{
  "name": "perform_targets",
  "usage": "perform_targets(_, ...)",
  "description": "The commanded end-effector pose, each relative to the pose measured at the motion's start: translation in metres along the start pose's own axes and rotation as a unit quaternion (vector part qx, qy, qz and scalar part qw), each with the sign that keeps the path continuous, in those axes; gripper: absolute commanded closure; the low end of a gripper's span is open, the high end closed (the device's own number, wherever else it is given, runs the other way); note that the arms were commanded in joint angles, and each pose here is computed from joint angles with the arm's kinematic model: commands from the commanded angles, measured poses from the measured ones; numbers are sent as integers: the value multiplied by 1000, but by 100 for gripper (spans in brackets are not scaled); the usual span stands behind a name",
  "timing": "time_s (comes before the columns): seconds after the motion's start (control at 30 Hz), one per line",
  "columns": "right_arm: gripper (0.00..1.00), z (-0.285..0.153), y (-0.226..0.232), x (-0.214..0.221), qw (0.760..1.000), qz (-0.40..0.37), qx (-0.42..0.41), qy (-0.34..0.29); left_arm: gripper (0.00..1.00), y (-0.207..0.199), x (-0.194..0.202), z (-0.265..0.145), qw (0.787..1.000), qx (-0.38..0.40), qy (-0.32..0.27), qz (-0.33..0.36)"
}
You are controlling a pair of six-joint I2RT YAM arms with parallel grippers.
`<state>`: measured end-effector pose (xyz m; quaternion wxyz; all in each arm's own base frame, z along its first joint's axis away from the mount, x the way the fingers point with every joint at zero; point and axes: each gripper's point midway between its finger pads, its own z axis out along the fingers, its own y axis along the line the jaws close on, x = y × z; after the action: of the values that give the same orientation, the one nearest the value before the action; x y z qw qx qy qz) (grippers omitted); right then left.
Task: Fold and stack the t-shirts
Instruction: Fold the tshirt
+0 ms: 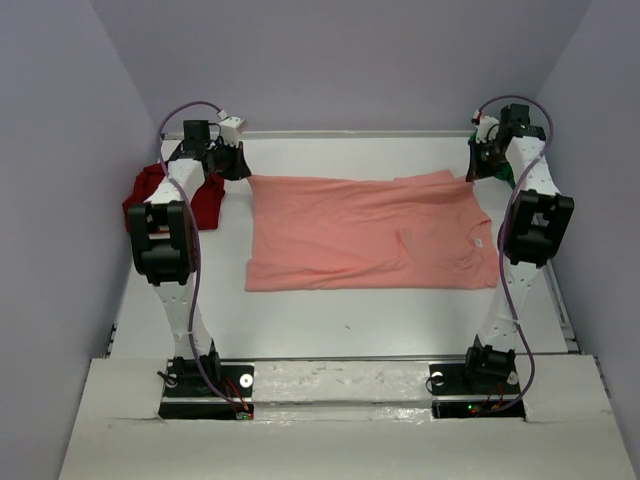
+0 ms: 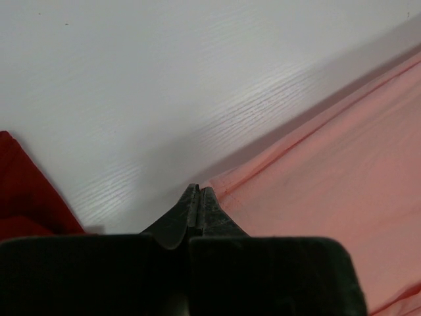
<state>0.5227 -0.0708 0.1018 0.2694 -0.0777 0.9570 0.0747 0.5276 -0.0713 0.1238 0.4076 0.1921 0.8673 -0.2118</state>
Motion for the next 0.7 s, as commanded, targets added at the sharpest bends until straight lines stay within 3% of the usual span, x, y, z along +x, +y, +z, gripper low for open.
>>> perform_targets(0.0, 100, -34, -5, -30, 998, -30, 35, -50, 100, -1, -31, -28, 999, -14, -34, 31)
perform_targets(0.67, 100, -40, 0, -12, 998, -40, 32, -33, 100, -19, -21, -41, 999, 7, -31, 33)
